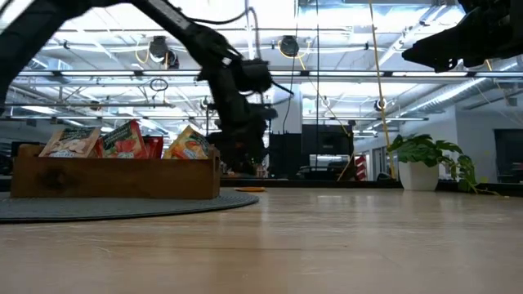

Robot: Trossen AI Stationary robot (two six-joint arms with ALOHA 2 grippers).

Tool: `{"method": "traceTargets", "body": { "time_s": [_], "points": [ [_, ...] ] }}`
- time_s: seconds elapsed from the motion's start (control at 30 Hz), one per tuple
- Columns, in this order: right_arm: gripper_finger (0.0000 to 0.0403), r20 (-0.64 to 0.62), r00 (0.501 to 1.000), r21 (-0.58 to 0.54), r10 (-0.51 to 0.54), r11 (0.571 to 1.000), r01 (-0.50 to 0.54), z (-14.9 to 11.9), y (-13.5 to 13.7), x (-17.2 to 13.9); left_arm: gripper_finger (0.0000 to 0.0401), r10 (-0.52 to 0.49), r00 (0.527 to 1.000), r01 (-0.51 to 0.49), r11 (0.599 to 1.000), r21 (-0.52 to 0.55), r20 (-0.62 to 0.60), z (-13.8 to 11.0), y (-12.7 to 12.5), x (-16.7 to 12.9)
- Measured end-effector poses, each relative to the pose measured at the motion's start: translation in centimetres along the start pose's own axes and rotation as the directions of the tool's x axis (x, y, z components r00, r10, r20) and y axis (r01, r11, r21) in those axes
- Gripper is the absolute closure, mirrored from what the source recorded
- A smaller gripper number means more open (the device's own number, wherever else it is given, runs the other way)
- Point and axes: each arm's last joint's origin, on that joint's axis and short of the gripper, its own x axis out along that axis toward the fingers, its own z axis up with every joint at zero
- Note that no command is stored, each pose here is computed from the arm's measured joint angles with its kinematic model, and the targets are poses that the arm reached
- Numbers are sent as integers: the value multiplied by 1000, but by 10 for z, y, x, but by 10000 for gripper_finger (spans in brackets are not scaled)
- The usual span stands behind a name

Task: Pick & Place Tea
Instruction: Put the yellow tea bag into the right section of the wooden organizer

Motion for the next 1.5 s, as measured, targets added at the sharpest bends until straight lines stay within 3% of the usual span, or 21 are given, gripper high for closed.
{"method": "traceTargets", "body": {
  "time_s": [0.17,0.37,0.5,0.67,0.93,1.27,1.4,1.5],
  "points": [
    [216,0,1000,0,0,1000,0,0,0,0,135,88,995,-85,995,56,-53,7,-13,22],
    [216,0,1000,0,0,1000,0,0,0,0,148,128,989,-124,990,62,-69,8,-10,44],
    [216,0,1000,0,0,1000,0,0,0,0,157,136,990,-133,990,54,-39,10,-14,40],
    [216,0,1000,0,0,1000,0,0,0,0,174,158,983,-153,987,57,-97,4,-11,42],
    [216,0,1000,0,0,1000,0,0,0,0,267,168,950,-159,986,55,-263,-7,6,64],
    [216,0,1000,0,0,1000,0,0,0,0,376,135,953,-99,985,142,-270,-8,6,64],
    [216,0,1000,0,0,1000,0,0,0,0,382,171,955,-121,971,206,-243,-10,-4,50],
    [216,0,1000,0,1,1000,-1,0,0,0,382,297,933,-235,930,283,-204,-19,-18,32]
  ]
}}
